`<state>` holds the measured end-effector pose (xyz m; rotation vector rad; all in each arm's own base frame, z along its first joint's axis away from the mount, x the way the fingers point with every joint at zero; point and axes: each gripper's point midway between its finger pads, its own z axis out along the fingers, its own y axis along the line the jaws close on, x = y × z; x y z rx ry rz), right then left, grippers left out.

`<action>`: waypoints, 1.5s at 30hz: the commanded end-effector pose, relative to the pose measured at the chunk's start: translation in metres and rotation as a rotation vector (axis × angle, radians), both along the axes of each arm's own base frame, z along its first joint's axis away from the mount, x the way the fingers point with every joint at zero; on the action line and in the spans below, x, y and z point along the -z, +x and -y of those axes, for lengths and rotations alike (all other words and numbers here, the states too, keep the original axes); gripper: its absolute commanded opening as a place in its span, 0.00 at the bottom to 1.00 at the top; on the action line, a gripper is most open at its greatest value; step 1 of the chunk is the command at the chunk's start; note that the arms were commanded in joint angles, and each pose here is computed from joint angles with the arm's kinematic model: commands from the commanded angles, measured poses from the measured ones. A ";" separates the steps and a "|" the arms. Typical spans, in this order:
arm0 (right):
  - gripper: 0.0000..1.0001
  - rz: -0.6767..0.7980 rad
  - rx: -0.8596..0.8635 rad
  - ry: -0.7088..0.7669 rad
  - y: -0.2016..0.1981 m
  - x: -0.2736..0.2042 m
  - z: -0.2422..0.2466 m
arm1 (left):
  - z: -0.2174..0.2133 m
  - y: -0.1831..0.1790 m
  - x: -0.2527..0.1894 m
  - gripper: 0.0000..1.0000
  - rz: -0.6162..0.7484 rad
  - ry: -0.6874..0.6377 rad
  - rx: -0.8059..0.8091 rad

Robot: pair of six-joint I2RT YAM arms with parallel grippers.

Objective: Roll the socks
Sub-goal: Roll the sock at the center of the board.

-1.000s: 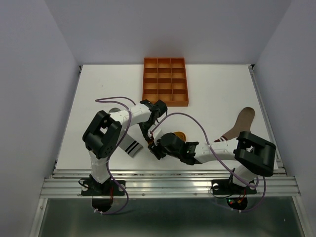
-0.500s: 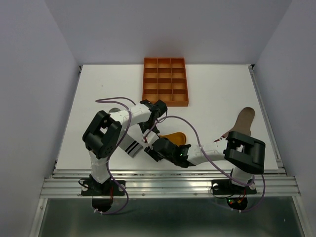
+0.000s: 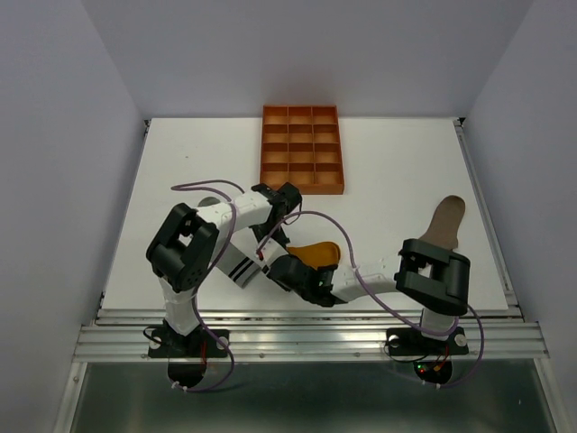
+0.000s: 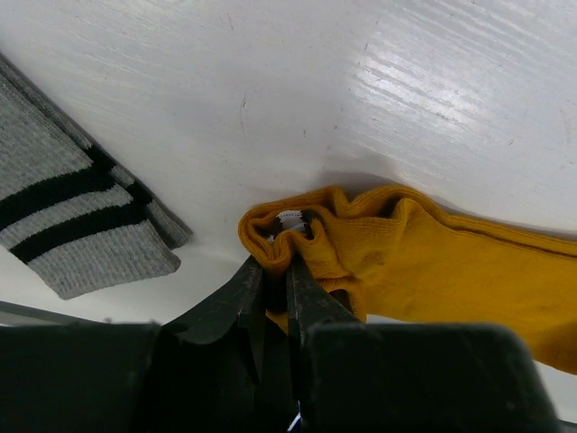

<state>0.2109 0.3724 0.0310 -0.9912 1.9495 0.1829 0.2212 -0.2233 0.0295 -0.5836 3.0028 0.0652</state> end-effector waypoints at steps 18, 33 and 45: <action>0.01 -0.058 -0.235 -0.026 -0.029 0.023 0.000 | -0.016 0.057 -0.053 0.32 0.252 -0.167 -0.005; 0.01 -0.140 -0.469 0.064 -0.042 0.013 -0.022 | 0.001 0.074 -0.061 0.41 0.334 -0.370 0.089; 0.01 -0.179 -0.498 0.072 -0.039 0.020 -0.024 | 0.085 0.062 -0.046 0.33 0.297 -0.699 0.484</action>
